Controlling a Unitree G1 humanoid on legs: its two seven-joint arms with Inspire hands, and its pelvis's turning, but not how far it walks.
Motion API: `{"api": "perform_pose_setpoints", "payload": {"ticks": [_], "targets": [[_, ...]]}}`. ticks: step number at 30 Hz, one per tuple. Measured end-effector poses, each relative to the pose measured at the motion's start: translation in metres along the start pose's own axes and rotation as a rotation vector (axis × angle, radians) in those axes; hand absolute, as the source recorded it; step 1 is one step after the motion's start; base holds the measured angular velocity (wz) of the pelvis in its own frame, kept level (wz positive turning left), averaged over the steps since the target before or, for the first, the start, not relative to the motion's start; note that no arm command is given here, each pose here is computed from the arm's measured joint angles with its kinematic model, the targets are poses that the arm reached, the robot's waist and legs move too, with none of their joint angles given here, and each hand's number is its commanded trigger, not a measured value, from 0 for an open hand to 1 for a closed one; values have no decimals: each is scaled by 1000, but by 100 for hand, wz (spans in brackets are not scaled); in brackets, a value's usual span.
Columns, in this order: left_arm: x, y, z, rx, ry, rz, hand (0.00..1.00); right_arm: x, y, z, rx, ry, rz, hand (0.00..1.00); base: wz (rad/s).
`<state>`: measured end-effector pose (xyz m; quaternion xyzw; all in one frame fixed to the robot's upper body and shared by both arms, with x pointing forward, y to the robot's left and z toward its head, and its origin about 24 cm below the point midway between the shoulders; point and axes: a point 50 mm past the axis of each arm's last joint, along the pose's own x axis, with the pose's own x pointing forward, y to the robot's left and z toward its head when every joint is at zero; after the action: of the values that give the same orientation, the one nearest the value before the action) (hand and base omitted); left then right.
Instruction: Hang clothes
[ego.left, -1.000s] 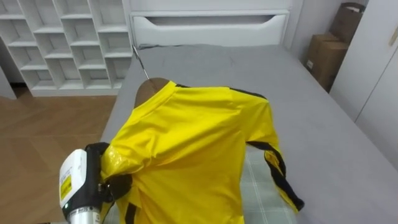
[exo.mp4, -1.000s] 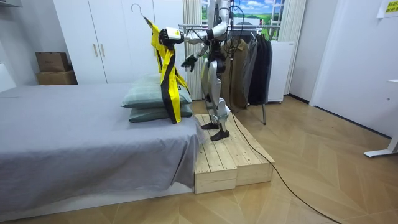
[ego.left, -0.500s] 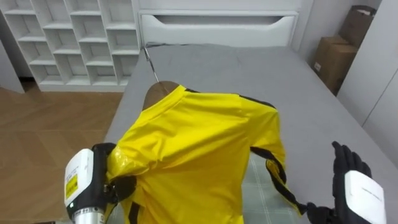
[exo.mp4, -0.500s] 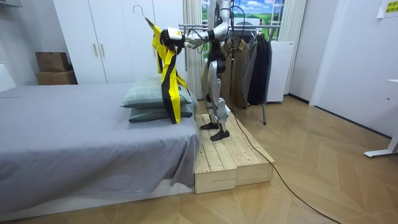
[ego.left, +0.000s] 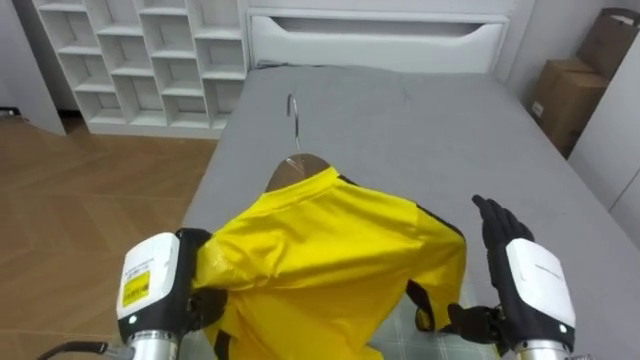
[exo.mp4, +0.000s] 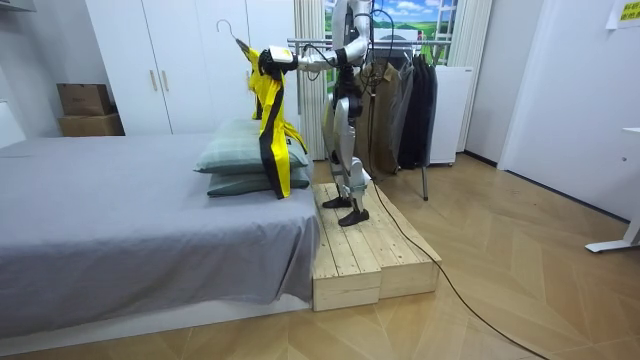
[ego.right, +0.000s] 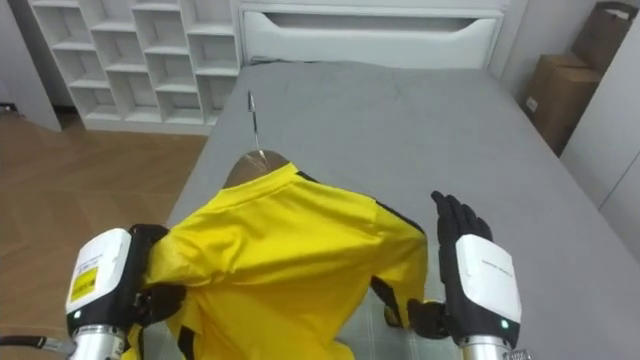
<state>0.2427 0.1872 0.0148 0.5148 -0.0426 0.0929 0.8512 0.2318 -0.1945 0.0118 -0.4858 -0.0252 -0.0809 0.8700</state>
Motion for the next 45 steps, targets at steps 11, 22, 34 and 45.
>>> {"api": "perform_pose_setpoints", "payload": {"ticks": [11,22,34,45], "targets": [[-9,-10,7,93,-75,-49,100,-1,6,12,31,-48,88,0,-1],[-15,-15,11,158,-129,-75,100,0,3,18,63,-77,83,0,-1],[-16,-16,13,170,-153,-77,100,0,3,18,127,-72,80,0,0],[-15,-14,15,173,-177,-52,100,-6,18,2,267,38,224,0,0]]}}
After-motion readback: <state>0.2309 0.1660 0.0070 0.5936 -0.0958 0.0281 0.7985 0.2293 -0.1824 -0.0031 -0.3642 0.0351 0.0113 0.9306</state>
